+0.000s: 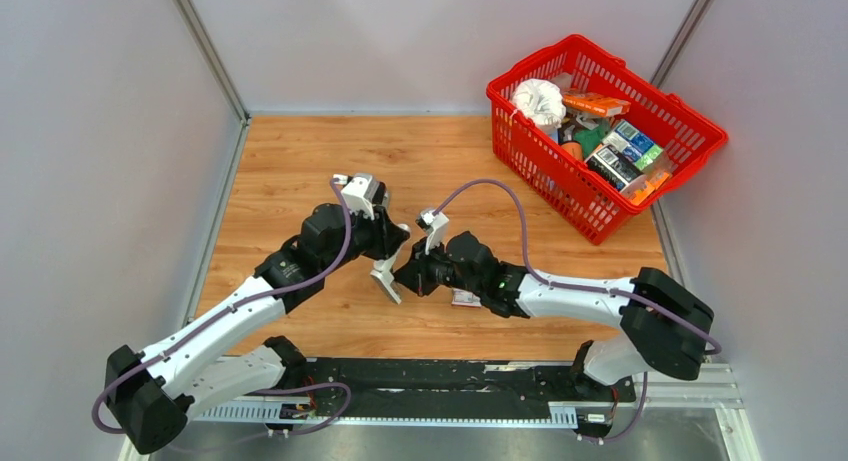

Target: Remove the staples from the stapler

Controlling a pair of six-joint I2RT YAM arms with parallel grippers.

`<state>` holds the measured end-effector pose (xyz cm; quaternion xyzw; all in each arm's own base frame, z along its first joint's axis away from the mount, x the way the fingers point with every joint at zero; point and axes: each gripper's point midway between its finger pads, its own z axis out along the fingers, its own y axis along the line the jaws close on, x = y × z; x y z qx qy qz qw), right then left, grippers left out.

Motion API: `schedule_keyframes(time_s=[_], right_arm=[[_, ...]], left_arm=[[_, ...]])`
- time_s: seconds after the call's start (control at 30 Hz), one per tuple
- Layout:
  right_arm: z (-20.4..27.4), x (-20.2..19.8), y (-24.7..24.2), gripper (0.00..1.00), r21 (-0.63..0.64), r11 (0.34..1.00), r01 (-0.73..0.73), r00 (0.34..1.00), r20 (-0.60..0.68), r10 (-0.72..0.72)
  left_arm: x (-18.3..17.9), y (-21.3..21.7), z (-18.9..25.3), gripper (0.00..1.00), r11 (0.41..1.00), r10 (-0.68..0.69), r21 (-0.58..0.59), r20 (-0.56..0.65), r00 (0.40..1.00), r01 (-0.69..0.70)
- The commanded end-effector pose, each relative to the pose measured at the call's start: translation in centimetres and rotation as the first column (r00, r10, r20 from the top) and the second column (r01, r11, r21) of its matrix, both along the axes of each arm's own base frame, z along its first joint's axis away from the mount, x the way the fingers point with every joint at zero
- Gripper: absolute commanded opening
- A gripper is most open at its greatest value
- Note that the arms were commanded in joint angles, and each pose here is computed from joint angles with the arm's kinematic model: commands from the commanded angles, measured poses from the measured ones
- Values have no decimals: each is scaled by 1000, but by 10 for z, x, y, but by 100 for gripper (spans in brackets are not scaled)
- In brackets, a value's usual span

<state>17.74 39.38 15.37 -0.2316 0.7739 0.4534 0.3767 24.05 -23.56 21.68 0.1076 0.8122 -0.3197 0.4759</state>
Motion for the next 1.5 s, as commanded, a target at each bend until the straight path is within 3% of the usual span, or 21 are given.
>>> schedule_keyframes(time_s=[0.0, 0.87, 1.47], right_arm=[[11, -21, 16, 0, 104, 991, -88, 995, -30, 91], [16, -25, 20, 0, 167, 978, -121, 992, -12, 124], [24, -6, 3, 0, 66, 997, -47, 998, 42, 44]], left_arm=[[18, 0, 37, 0, 994, 71, -91, 103, 992, -61], [52, -5, -2, 0, 984, 176, -47, 72, 982, -173], [28, 2, 38, 0, 991, 115, -77, 107, 988, -107]])
